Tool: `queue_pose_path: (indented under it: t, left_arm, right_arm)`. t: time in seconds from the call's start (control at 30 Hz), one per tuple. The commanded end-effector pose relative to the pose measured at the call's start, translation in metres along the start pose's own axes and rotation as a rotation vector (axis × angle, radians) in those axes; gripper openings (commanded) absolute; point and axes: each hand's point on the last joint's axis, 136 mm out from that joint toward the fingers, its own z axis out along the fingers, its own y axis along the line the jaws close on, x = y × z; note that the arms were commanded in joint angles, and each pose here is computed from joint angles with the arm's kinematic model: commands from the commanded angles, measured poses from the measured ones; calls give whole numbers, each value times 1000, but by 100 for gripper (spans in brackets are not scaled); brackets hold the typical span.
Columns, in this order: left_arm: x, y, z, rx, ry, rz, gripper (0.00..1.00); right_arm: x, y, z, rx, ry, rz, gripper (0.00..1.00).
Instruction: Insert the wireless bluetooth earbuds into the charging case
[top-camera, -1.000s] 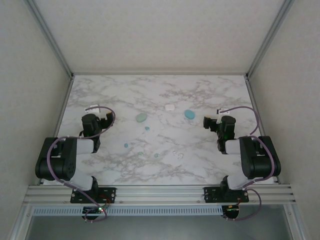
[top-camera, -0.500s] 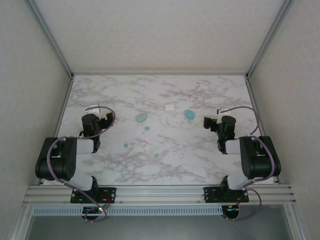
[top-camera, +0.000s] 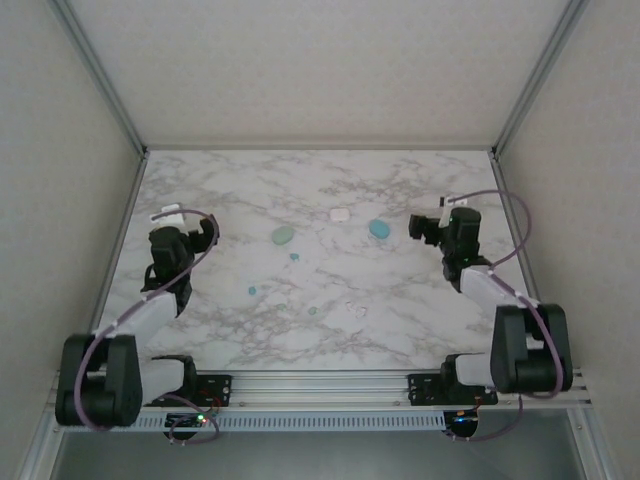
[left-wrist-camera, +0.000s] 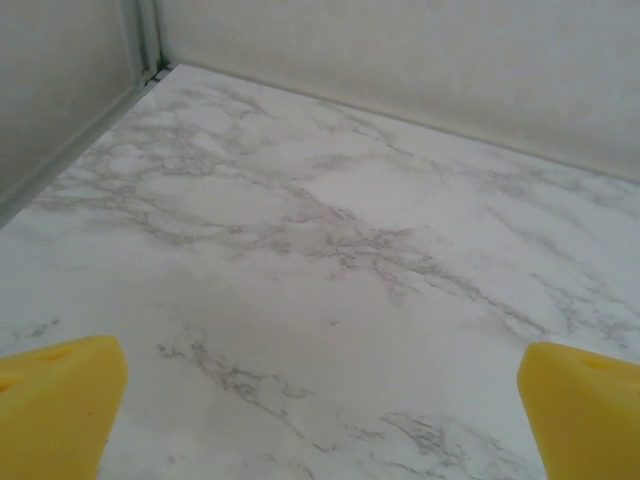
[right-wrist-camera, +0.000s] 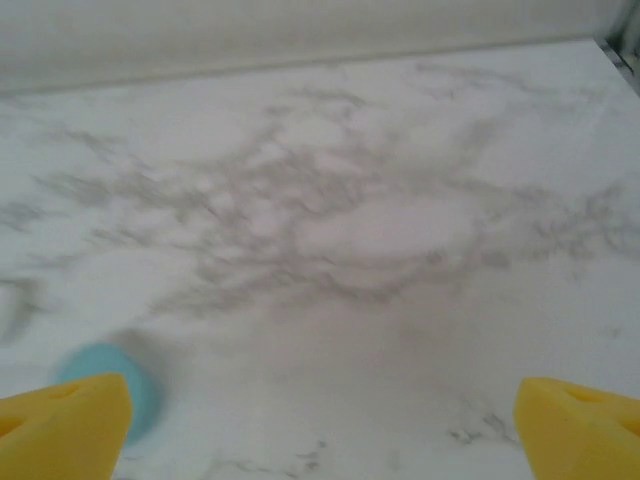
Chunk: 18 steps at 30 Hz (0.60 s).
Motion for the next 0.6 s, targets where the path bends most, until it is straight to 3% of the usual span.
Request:
queue_pose_path:
  t: [0.0,0.1,0.23,0.33,0.57]
  left_arm:
    - [-23,5,-15,-51,43,-170,100]
    - [-18,9,-23,-97,125,-326,100]
    - [12,-27,-23,90,282,-397,100]
    - [27,-43,-26,175,348,-458,100]
    - [38,-62,-47,269,420,-450,100]
  right_arm:
    - [10,41,-31,-219,172,80,99]
    - [9,72,-45,-394,251,134,97]
    - [17,106,-47,-554,404,225,86]
    - [29,124,-38,-562,501,168,80]
    - [39,154,21,-467,636,-73,71]
